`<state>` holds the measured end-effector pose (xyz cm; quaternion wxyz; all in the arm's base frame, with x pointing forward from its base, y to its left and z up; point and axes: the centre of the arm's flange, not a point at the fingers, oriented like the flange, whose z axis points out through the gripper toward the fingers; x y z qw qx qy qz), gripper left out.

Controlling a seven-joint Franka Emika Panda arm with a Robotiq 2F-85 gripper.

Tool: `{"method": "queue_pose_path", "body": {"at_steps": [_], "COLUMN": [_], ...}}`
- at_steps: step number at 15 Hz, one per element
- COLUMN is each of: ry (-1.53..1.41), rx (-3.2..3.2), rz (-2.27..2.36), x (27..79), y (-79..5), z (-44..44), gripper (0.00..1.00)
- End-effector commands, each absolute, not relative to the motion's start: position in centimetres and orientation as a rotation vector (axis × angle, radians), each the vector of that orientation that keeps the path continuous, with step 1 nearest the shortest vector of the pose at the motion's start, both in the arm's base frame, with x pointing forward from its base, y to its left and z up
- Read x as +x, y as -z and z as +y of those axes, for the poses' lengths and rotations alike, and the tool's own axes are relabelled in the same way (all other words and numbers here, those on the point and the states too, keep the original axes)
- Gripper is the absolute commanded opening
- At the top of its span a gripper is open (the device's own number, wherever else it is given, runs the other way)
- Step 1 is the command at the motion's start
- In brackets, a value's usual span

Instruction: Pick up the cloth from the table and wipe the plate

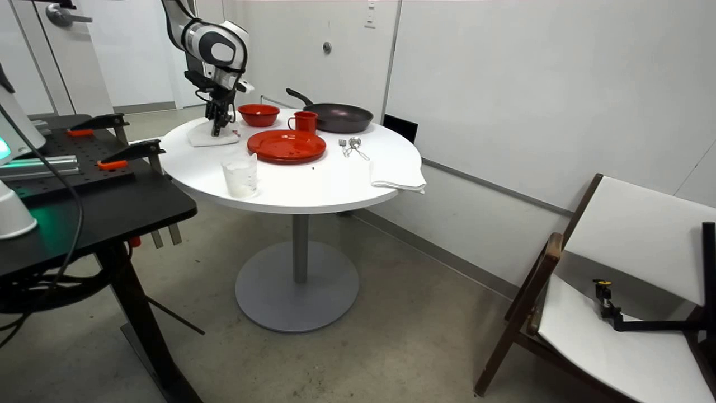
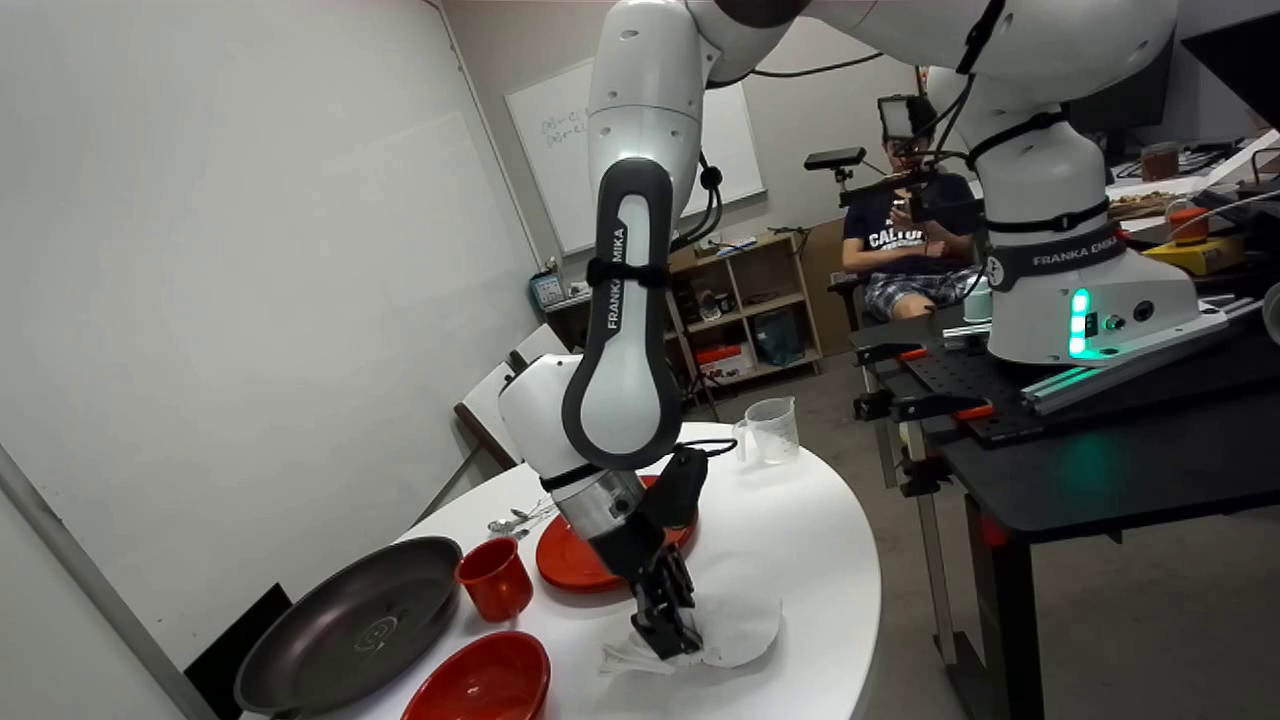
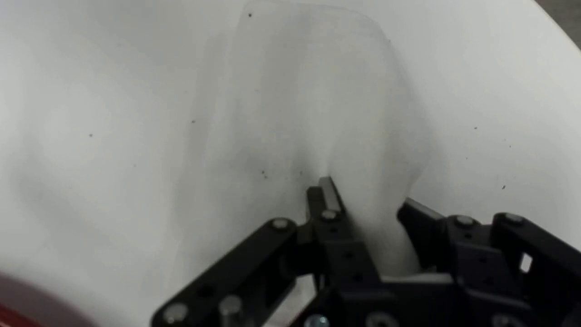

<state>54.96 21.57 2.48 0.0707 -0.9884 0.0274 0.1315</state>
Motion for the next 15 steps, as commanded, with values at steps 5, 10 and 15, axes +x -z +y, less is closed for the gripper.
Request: {"method": "queue_pose_path", "body": {"at_steps": [5,10,15], "ry": [-0.347,-0.415,-0.418], "rx": [-2.960,-3.039,-3.120], "rz": [0.106,0.105,0.143], "x": [56.0,56.2,57.6], "y": [-3.1,-5.7,-11.6], "z": [22.0,21.4,18.6], "gripper": [0.53,0.90,1.00]}}
